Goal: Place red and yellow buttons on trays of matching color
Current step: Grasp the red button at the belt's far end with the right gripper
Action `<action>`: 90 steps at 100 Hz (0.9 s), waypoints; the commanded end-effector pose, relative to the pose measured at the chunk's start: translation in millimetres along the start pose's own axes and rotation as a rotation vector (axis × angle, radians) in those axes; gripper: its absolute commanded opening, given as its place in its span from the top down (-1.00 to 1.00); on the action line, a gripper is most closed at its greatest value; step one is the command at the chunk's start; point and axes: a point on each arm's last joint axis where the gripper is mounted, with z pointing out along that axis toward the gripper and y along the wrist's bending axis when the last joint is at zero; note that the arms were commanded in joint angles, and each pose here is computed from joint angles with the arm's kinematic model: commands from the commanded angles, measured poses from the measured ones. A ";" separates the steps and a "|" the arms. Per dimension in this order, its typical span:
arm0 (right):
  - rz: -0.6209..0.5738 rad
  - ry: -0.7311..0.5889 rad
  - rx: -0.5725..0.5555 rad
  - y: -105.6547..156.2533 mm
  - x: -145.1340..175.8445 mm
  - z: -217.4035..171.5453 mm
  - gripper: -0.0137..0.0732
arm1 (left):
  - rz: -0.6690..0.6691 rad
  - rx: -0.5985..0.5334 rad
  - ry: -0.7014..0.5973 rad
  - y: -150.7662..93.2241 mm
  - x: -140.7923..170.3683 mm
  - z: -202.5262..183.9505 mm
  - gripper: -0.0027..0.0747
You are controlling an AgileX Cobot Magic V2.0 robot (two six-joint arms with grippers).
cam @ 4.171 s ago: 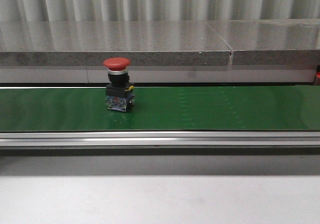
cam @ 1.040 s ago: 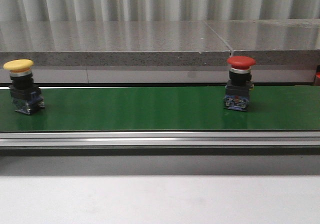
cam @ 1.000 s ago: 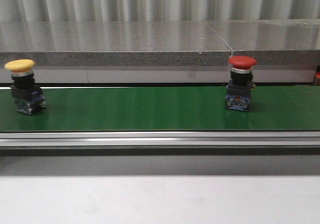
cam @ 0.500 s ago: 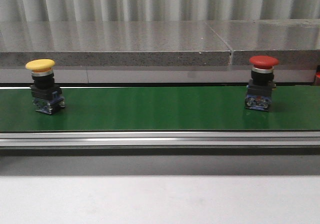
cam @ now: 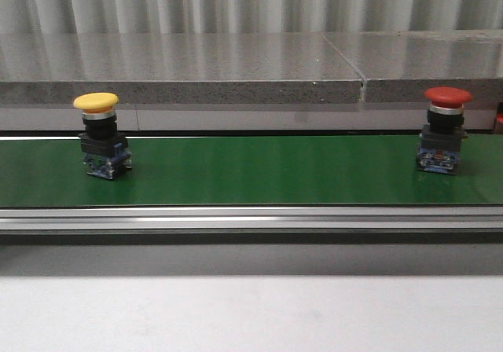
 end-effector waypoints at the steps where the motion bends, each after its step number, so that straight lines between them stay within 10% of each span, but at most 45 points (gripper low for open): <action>1: -0.028 -0.035 -0.006 0.9 -21.5 9.2 -0.68 | -0.004 0.017 -0.093 -2.0 -12.9 -3.6 0.98; 90: -0.010 0.091 0.023 -21.5 -57.5 116.6 -0.45 | -0.004 0.017 -0.093 -2.0 -12.9 -3.6 0.98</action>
